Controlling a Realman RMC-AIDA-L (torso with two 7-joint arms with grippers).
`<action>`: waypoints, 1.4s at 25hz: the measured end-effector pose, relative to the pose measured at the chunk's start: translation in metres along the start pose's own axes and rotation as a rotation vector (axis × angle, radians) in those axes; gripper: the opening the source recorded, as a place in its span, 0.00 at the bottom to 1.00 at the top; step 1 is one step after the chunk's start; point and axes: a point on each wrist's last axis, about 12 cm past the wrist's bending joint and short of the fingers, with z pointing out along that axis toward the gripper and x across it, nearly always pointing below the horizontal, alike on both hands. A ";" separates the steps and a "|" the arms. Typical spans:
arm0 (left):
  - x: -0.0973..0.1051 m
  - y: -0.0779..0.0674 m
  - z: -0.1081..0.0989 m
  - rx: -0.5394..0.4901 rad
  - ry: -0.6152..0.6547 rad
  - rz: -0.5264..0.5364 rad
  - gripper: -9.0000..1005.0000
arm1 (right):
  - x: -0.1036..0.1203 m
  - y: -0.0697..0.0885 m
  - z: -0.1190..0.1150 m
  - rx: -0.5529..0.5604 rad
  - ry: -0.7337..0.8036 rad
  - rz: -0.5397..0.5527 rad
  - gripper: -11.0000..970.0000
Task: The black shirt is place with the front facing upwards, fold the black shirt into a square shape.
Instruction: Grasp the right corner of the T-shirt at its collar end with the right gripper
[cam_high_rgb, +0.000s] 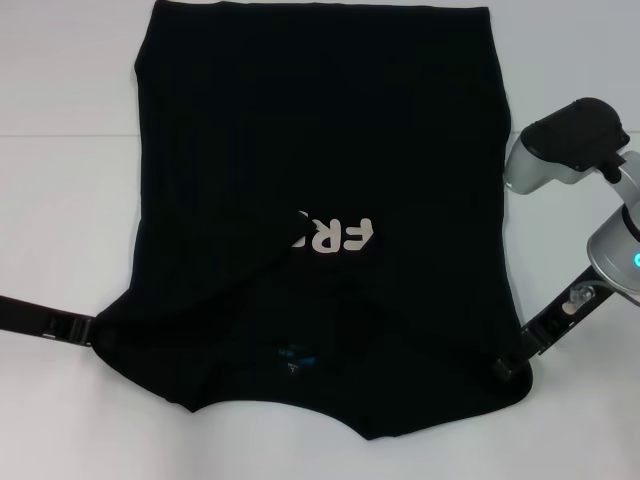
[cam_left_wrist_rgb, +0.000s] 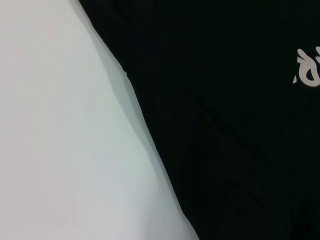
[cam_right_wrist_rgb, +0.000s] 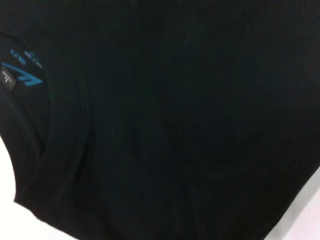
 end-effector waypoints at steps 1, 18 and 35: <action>0.000 0.000 0.000 -0.002 -0.001 0.000 0.02 | 0.000 0.000 0.000 0.000 0.000 -0.001 0.91; 0.003 0.004 0.001 0.002 -0.009 -0.009 0.02 | -0.001 0.001 0.004 0.007 0.011 0.001 0.54; 0.004 0.006 -0.002 0.029 -0.037 -0.017 0.02 | -0.002 0.001 0.002 -0.001 0.002 -0.009 0.05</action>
